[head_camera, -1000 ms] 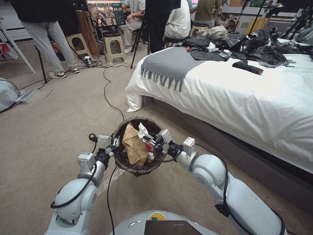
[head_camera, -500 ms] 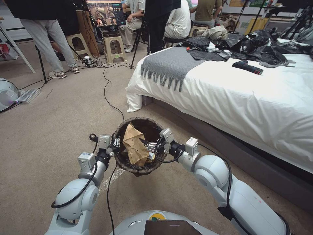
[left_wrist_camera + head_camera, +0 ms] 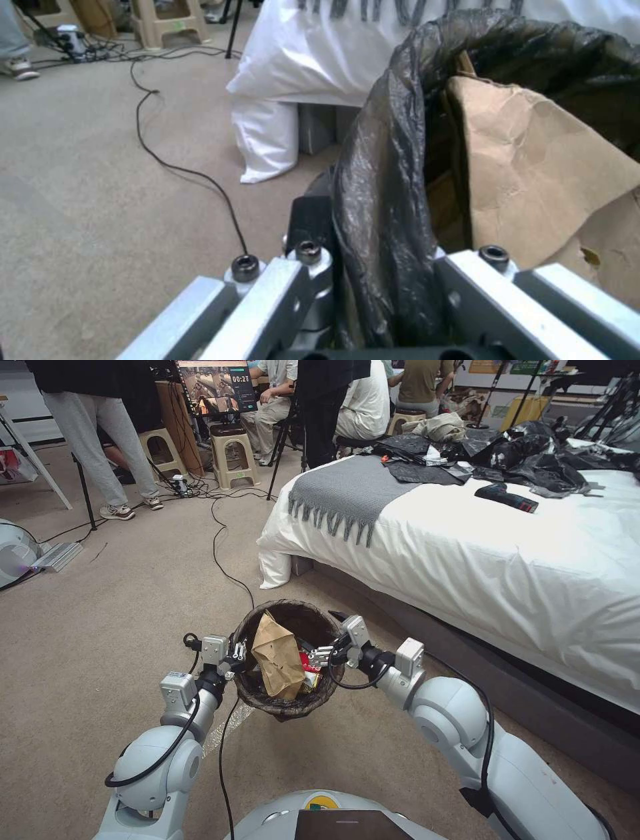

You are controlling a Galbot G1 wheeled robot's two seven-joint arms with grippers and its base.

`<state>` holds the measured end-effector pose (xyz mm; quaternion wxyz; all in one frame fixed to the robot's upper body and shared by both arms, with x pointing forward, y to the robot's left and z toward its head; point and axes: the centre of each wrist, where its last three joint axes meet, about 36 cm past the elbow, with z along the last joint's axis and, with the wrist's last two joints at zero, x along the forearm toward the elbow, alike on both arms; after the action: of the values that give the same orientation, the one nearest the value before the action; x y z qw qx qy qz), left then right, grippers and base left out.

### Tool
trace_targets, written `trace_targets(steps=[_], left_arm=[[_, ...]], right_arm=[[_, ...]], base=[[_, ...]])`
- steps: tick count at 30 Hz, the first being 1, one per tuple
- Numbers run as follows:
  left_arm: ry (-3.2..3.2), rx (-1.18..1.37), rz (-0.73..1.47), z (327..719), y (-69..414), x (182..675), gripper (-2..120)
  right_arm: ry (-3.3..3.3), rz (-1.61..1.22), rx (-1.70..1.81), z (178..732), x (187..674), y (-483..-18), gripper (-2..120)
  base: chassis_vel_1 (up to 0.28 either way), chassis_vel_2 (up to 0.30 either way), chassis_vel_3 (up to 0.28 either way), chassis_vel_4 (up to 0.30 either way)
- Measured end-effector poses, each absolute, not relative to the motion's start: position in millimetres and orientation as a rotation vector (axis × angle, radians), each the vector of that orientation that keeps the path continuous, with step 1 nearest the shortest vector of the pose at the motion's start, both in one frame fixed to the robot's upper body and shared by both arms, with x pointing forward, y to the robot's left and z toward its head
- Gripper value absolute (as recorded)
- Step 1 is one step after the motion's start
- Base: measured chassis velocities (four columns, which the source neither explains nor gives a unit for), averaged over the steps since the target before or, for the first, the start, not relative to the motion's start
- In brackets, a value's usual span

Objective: Pick up the trash bin, then pick up the garbage from the floor and place it into the trash bin.

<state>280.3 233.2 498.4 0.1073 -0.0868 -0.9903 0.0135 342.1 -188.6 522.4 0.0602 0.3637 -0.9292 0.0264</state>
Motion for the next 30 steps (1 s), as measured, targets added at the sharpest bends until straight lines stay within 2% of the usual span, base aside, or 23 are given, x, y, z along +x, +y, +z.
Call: trace_targets(steps=[7,12,20,30], left_arm=[[-2.915,-0.244,0.038,496.9,235.1,280.1,7],[-2.915,-0.239,0.035,496.3,236.9,280.3,7],[-2.911,-0.241,0.035,495.2,236.9,280.8,7],[-2.892,-0.239,0.040,492.9,237.5,276.7,7]], right_arm=[[-3.025,0.260,0.874,503.1,335.9,-208.4,100],[-3.177,0.253,0.552,474.1,324.2,-226.0,100],[-3.257,0.221,0.237,455.2,291.2,-255.8,100],[-3.264,0.218,0.127,436.5,254.2,-264.6,100]], base=[[0.000,0.000,0.000,0.000],[0.000,0.000,0.000,0.000],[0.000,0.000,0.000,0.000],[0.000,0.000,0.000,0.000]])
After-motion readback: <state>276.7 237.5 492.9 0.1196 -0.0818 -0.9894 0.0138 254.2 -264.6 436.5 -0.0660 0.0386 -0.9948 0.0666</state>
